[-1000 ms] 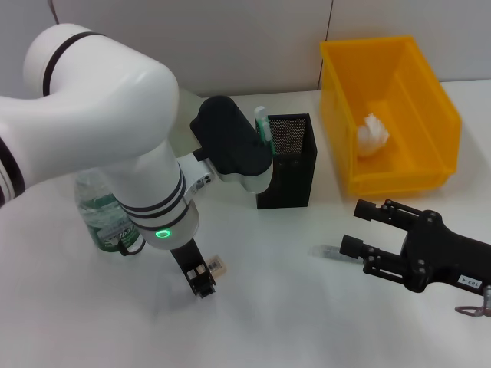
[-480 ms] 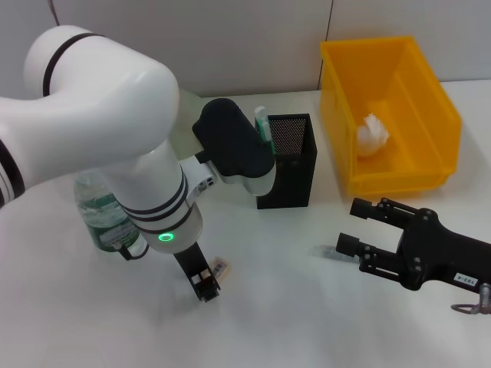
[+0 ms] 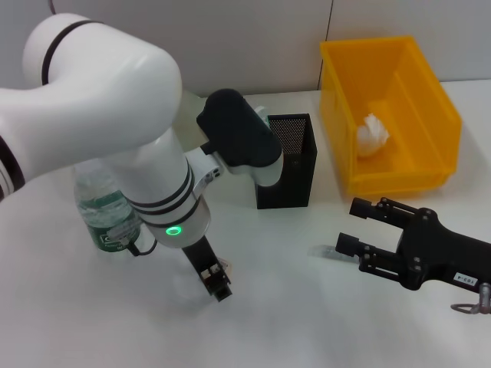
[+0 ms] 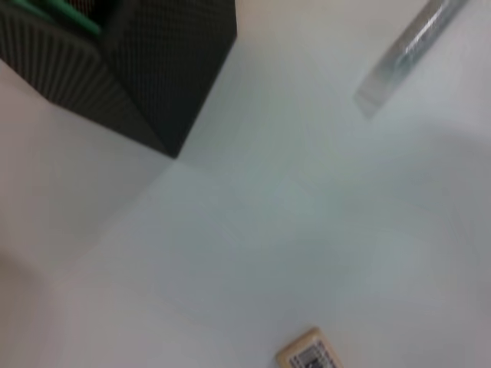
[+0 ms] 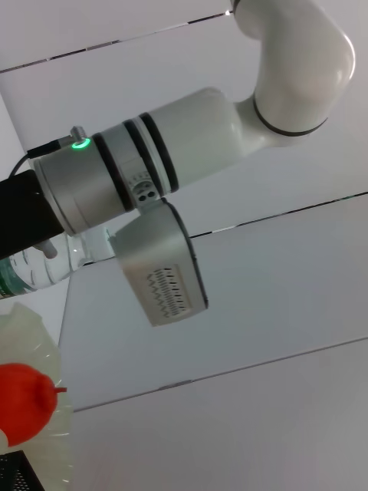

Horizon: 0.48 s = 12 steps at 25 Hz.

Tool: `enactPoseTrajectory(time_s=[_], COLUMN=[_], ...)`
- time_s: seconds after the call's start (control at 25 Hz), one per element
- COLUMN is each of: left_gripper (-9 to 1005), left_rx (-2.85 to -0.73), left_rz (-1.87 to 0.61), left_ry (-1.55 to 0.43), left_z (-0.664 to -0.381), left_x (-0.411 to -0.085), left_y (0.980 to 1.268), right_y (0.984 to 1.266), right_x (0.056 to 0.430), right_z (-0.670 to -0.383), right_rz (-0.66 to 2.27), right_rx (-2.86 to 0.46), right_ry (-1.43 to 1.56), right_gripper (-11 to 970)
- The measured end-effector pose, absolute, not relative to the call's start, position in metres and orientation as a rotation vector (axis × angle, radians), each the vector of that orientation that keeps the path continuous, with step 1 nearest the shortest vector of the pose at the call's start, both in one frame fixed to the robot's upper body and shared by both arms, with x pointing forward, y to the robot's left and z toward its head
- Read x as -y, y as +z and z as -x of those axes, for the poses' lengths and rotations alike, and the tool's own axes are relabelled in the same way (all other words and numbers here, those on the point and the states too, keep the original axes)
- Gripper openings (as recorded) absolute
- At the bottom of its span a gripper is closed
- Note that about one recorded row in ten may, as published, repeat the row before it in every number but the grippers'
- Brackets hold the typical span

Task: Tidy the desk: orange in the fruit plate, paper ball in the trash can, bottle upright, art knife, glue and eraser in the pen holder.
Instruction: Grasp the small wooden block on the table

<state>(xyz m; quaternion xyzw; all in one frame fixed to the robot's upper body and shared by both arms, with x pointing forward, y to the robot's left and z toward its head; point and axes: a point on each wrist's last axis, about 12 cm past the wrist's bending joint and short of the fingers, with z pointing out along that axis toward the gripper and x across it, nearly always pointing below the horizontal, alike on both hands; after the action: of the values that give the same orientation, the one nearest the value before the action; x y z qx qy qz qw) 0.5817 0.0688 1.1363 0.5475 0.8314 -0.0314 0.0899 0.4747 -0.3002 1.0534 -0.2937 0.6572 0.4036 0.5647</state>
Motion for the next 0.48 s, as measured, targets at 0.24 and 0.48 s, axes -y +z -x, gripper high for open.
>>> enactPoseTrajectory(time_s=[0.24,0.48], left_gripper=[546,642], left_rx=[-2.46,-2.463], left_rz=[-1.578,-1.533], left_ry=[-0.113,-0.11], left_z=[-0.584,-0.586], left_x=[-0.064,-0.066], left_y=[1.141,1.137], right_y=[1.054,1.056], right_x=[0.307,0.314], right_z=[-0.472,-0.47], right_rz=[0.685,0.672], right_rx=[-1.549,-1.555], right_ry=[0.927,0.901], right_gripper=[692,692])
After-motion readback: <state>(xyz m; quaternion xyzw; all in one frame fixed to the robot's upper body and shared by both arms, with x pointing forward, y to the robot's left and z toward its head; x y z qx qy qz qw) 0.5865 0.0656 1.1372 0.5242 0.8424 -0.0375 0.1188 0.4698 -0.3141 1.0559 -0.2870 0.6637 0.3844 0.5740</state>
